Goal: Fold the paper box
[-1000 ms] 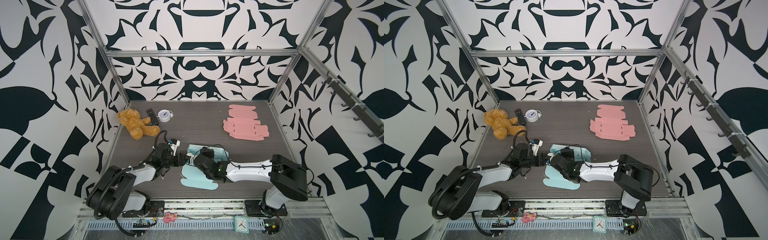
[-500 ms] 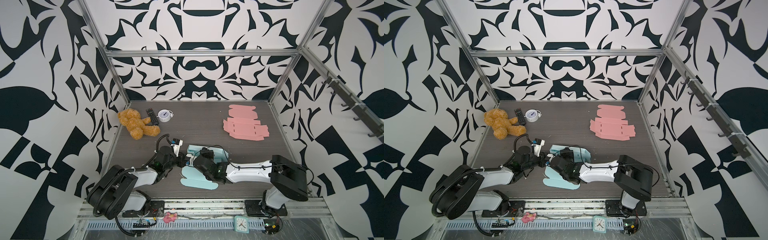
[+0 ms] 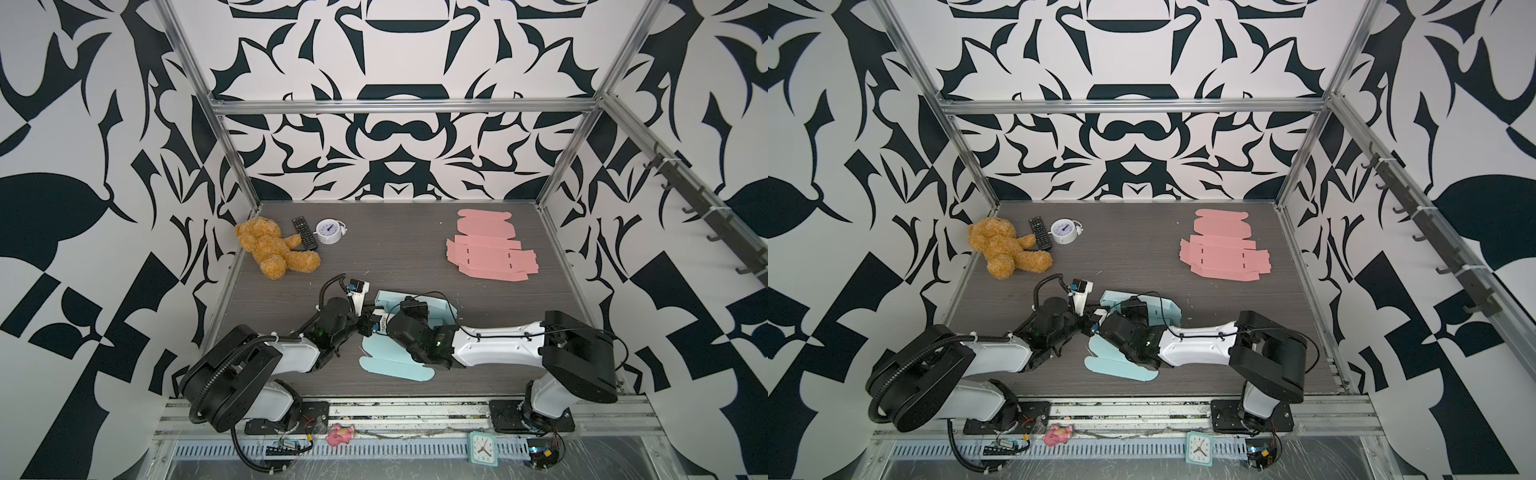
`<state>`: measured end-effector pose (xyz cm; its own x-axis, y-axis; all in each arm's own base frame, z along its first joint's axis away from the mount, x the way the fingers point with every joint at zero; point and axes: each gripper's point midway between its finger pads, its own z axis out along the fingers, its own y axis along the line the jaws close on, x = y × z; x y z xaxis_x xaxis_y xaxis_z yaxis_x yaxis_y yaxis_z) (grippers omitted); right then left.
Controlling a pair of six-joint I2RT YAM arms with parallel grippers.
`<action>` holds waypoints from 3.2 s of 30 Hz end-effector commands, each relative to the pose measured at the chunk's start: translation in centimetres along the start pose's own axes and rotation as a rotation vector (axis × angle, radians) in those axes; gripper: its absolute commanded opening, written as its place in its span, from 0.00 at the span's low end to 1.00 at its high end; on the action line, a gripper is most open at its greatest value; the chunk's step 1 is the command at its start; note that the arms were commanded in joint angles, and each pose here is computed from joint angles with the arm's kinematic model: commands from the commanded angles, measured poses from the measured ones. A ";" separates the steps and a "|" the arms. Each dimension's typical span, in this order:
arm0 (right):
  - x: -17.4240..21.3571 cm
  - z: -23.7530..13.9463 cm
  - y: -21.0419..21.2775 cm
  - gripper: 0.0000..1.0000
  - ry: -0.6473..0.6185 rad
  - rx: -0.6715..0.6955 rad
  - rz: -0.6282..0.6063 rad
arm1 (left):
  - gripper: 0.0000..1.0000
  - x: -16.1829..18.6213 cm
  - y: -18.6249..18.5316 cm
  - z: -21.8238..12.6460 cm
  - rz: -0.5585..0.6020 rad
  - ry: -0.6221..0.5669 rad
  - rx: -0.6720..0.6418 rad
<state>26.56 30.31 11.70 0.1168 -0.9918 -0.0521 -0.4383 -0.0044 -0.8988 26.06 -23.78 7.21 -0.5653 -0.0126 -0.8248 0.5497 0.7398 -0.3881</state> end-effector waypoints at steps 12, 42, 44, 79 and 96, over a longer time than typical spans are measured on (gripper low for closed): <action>-1.9 -1.7 -0.2 0.06 -0.099 -0.039 0.064 | 0.21 -0.2 -0.5 0.3 0.140 -0.048 -0.070; -2.2 -9.6 -8.7 0.71 -0.451 -0.247 0.943 | 0.15 -0.4 -0.8 -0.2 0.184 -0.072 -0.078; -1.7 -8.0 -9.3 0.71 -0.396 -0.318 1.063 | 0.15 -0.6 -0.9 -0.2 0.187 -0.078 -0.076; -2.4 1.5 0.2 0.56 -0.114 -1.045 1.607 | 0.20 0.1 -0.5 1.4 0.236 -0.072 -0.114; -3.2 -0.8 1.2 0.51 -0.170 -1.184 1.754 | 0.12 -0.1 -0.1 1.8 0.243 -0.070 -0.144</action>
<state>26.28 33.06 10.82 -0.8874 -0.0462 -0.4586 -0.3924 0.5977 0.6991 26.29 -24.88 5.92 -0.3946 0.1590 -0.9050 0.5884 0.8002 -0.1160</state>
